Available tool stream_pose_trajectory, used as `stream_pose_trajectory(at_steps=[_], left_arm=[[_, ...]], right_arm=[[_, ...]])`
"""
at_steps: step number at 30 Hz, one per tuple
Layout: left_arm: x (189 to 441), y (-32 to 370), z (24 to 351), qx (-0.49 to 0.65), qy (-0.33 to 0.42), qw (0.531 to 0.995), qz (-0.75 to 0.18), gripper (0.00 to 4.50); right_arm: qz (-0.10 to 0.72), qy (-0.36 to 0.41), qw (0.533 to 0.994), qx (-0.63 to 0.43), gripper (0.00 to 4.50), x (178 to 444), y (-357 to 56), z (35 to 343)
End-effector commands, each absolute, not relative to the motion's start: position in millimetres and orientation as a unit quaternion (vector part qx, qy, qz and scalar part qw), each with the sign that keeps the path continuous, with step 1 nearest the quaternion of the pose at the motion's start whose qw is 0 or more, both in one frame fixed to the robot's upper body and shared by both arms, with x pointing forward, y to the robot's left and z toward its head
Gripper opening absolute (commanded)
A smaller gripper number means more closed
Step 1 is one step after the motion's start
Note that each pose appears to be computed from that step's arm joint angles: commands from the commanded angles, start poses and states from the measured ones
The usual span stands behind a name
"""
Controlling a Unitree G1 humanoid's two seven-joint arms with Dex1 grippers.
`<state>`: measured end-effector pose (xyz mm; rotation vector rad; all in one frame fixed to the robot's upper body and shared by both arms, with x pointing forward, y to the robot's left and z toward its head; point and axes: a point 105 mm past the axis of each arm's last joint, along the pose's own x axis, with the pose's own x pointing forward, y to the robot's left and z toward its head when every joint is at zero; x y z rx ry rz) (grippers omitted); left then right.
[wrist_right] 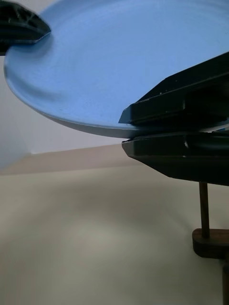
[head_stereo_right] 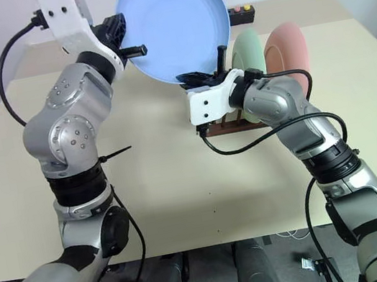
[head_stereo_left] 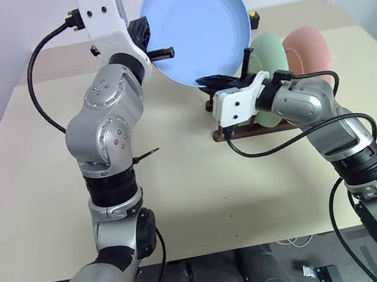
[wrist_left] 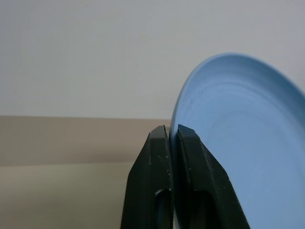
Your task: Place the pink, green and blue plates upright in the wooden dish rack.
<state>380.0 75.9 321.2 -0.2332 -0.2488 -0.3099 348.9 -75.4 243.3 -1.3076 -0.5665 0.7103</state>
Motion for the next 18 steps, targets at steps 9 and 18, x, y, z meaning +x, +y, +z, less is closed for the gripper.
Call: stream_pose_trajectory(at_steps=[9, 18], left_arm=[[352, 128, 376, -0.281, -0.266, 0.900, -0.203, 4.46], [364, 192, 333, -0.126, -0.257, 0.949, -0.131, 4.46]], right_arm=[[0.282, -0.289, 0.682, -0.610, 0.00, 346, -82, 262], [0.276, -0.340, 0.698, -0.567, 0.00, 340, -81, 295]])
